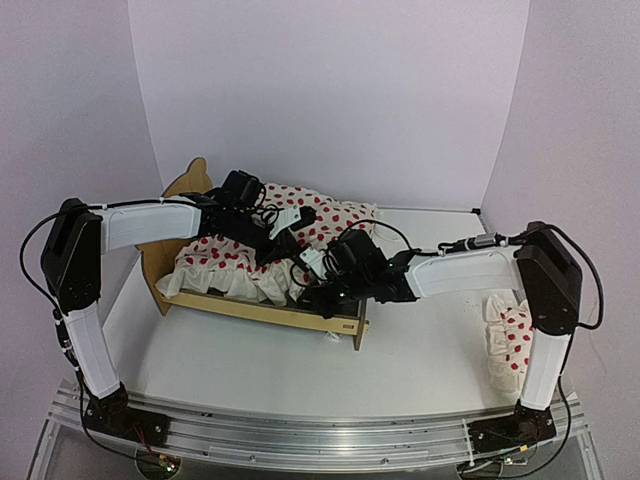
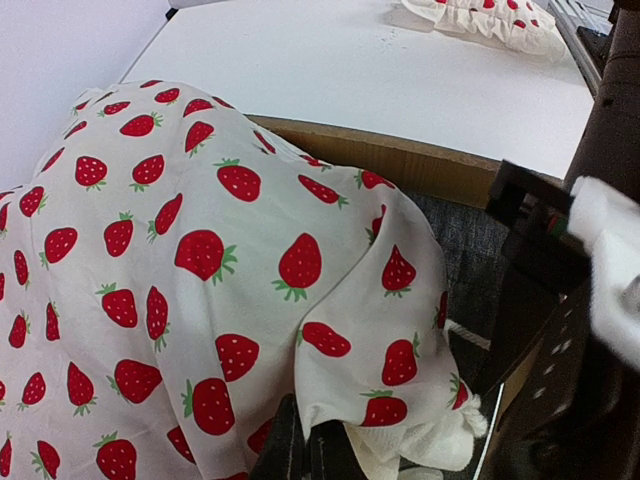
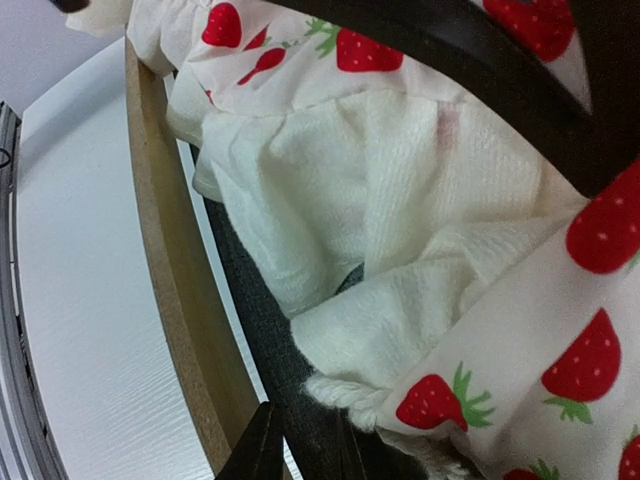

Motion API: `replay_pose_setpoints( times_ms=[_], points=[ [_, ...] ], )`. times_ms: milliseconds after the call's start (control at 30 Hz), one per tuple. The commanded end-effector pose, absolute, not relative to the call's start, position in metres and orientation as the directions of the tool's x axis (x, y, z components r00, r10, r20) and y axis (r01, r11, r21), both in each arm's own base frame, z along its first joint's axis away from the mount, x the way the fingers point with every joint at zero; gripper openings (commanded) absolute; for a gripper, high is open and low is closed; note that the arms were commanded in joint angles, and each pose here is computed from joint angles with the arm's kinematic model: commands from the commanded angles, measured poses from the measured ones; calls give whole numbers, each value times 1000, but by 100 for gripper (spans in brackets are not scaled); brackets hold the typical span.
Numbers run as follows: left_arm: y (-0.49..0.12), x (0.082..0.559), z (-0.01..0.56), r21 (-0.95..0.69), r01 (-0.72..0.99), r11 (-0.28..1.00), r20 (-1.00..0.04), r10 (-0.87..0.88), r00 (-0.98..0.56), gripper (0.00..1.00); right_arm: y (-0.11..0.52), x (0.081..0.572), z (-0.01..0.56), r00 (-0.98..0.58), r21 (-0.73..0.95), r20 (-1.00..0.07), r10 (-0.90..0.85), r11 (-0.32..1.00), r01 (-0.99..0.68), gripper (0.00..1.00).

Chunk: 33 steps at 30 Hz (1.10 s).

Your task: Set up the pet bed

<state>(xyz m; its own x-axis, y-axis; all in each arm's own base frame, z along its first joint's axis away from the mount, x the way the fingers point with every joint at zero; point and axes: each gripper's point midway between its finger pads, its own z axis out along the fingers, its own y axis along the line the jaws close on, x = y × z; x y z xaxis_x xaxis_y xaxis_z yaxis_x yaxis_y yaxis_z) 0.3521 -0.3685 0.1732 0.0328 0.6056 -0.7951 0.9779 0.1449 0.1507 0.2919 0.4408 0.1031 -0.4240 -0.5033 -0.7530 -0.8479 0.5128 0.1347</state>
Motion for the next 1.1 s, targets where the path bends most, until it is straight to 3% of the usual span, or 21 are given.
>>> replay_pose_setpoints(
  times_ms=[0,267,633,867,1067],
  points=[
    [-374,358,209,215,965,152,-829,551,97,0,459,303,111,-444,180,-780,-441,522,-834,20],
    [-374,358,208,211,965,153,-829,551,94,0,458,331,124,-436,167,-851,-292,636,-754,28],
    [-373,358,209,211,965,154,-830,550,93,0,445,355,106,-453,120,-856,-250,756,-644,26],
    [-373,358,209,213,965,155,-829,550,95,0,449,352,99,-479,151,-844,-243,748,-646,16],
    [-372,359,209,217,964,156,-828,552,97,0,457,340,107,-480,192,-841,-250,692,-696,1]
  ],
)
